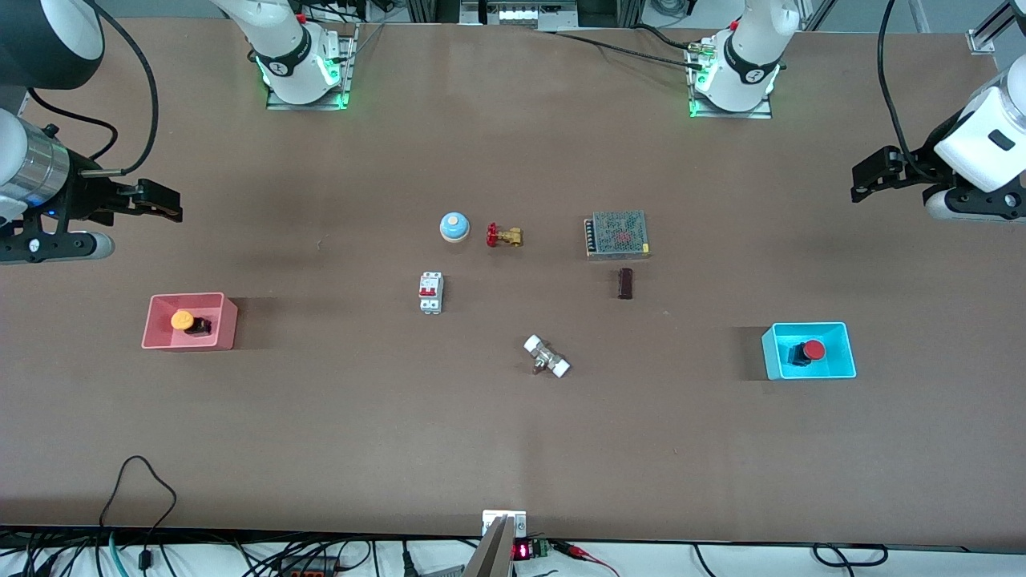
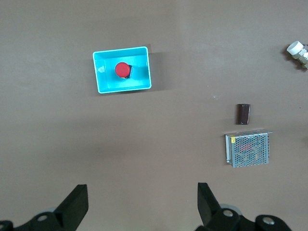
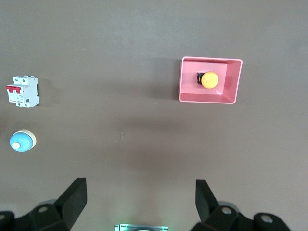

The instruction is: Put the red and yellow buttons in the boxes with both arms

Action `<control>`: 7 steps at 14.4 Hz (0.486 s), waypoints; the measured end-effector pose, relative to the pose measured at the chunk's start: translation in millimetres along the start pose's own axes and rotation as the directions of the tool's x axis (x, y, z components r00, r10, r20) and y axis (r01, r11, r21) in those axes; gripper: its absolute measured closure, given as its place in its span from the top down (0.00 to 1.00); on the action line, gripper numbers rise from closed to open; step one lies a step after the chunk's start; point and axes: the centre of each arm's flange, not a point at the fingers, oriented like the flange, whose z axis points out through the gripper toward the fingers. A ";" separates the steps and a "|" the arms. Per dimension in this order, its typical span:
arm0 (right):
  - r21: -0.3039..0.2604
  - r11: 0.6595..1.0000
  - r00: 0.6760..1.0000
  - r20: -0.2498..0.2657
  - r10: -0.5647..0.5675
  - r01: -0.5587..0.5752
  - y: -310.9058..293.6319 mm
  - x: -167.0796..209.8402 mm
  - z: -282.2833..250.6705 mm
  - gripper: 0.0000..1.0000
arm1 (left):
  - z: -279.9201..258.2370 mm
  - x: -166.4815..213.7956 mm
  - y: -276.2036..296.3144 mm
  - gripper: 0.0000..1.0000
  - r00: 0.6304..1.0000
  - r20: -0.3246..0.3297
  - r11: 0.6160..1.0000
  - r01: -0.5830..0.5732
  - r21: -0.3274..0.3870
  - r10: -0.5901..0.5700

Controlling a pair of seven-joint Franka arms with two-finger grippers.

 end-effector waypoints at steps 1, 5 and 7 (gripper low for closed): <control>0.000 1.000 1.000 0.000 0.000 0.000 0.1 0.0 -0.1 1.00 | 0.0 0.0 0.0 1.00 1.000 0.000 1.000 0.000 0.000 0.000; 0.000 1.000 1.000 -0.001 0.000 0.000 0.1 0.0 -0.2 1.00 | -0.1 0.0 0.0 1.00 1.000 0.000 1.000 0.000 0.000 0.000; 0.000 1.000 1.000 -0.001 0.000 0.000 0.1 0.0 -0.2 1.00 | -0.1 0.0 0.0 1.00 1.000 0.000 1.000 0.000 0.000 0.000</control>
